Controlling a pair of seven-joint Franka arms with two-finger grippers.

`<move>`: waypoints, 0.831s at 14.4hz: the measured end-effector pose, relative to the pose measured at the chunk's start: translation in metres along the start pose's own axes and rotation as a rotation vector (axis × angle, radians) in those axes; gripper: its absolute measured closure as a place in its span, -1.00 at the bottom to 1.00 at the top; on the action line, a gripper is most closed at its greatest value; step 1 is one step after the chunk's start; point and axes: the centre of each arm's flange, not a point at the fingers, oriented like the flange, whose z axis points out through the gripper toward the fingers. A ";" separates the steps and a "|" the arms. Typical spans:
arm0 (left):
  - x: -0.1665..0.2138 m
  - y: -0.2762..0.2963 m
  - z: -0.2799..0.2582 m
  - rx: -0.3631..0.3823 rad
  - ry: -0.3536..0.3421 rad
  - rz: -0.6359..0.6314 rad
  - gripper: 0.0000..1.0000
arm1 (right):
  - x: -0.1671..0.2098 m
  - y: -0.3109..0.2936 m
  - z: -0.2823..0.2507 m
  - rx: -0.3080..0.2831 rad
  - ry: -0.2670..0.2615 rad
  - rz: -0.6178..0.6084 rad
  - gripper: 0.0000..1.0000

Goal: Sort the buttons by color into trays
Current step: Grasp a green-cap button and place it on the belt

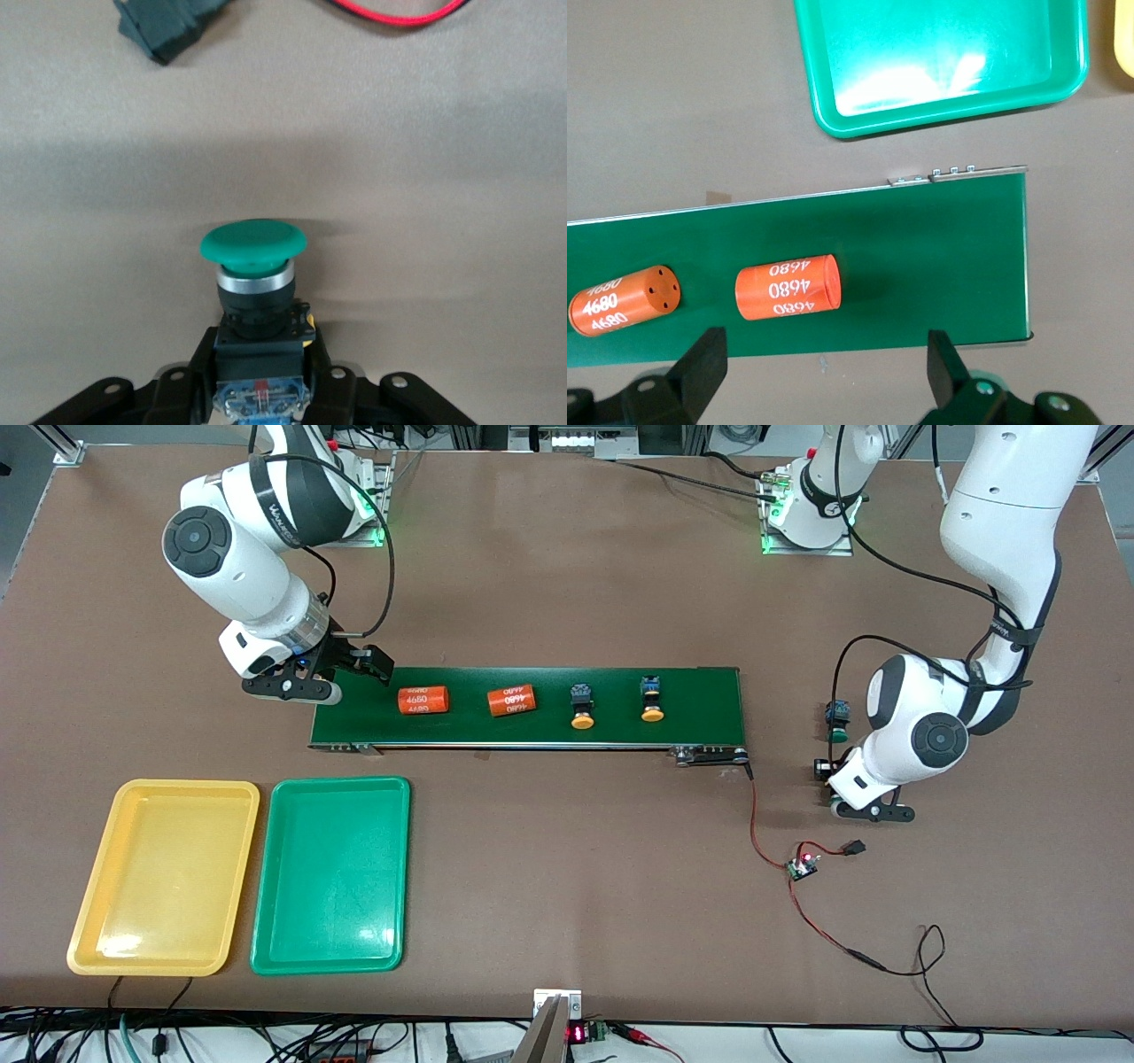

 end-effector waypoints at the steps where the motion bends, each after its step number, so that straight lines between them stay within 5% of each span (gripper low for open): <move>1: 0.000 0.002 -0.008 0.000 -0.017 0.001 0.17 | 0.000 0.000 0.001 -0.002 -0.004 0.000 -1.00; 6: -0.016 0.082 -0.079 -0.120 -0.097 0.013 0.17 | 0.000 0.003 0.007 -0.014 -0.029 0.006 -1.00; 12: -0.064 0.217 -0.092 -0.136 -0.151 -0.038 0.17 | 0.015 0.031 0.001 -0.008 -0.017 0.065 -1.00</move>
